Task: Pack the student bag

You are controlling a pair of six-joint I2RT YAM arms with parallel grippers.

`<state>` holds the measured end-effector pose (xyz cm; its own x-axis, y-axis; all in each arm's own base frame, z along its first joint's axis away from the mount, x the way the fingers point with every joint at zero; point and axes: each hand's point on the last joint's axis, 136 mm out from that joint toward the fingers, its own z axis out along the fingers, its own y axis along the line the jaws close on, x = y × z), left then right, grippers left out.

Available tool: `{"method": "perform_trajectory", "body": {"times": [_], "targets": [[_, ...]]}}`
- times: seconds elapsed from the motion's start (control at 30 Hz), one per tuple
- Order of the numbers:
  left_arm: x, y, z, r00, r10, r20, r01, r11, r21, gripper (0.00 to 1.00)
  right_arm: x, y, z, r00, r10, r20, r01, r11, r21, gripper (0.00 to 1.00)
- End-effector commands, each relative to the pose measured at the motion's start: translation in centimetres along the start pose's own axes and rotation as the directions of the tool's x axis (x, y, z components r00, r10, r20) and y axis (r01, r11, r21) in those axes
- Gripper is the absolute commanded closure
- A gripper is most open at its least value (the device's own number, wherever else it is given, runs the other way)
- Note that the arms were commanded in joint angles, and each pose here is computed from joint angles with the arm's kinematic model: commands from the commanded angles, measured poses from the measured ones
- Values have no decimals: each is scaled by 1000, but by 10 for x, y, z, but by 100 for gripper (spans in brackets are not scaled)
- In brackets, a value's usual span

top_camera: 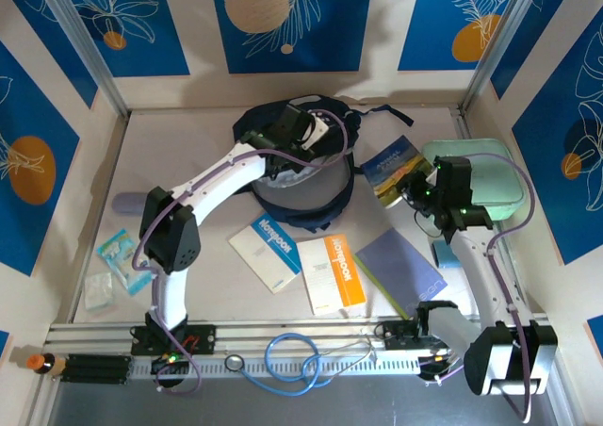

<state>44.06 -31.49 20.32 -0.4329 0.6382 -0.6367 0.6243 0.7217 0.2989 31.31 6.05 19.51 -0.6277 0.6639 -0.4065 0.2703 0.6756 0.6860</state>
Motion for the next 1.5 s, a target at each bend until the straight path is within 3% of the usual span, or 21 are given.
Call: {"method": "perform_trajectory", "body": {"times": [0.0,0.2,0.53,0.9,1.2,1.47], "targets": [[-50,30,-36,974,-109,199,127,989,-81,100,14,43,-1,999,-30,-33,23,984,-175,99],[-69,35,-53,951,-151,271,173,983,-60,100,41,79,18,994,-74,-80,48,957,-285,98],[-93,49,-82,915,-185,358,224,972,-70,100,45,130,81,984,33,-176,-100,917,-387,99],[-108,55,-96,884,-208,418,254,965,-58,100,41,137,136,981,119,-153,-161,937,-309,99],[-107,53,-92,883,-237,404,273,961,-34,100,30,142,190,990,131,-44,-138,956,-258,99],[-103,46,-90,893,-244,379,265,964,-2,100,32,146,231,985,163,-51,-171,952,-254,97]]}}
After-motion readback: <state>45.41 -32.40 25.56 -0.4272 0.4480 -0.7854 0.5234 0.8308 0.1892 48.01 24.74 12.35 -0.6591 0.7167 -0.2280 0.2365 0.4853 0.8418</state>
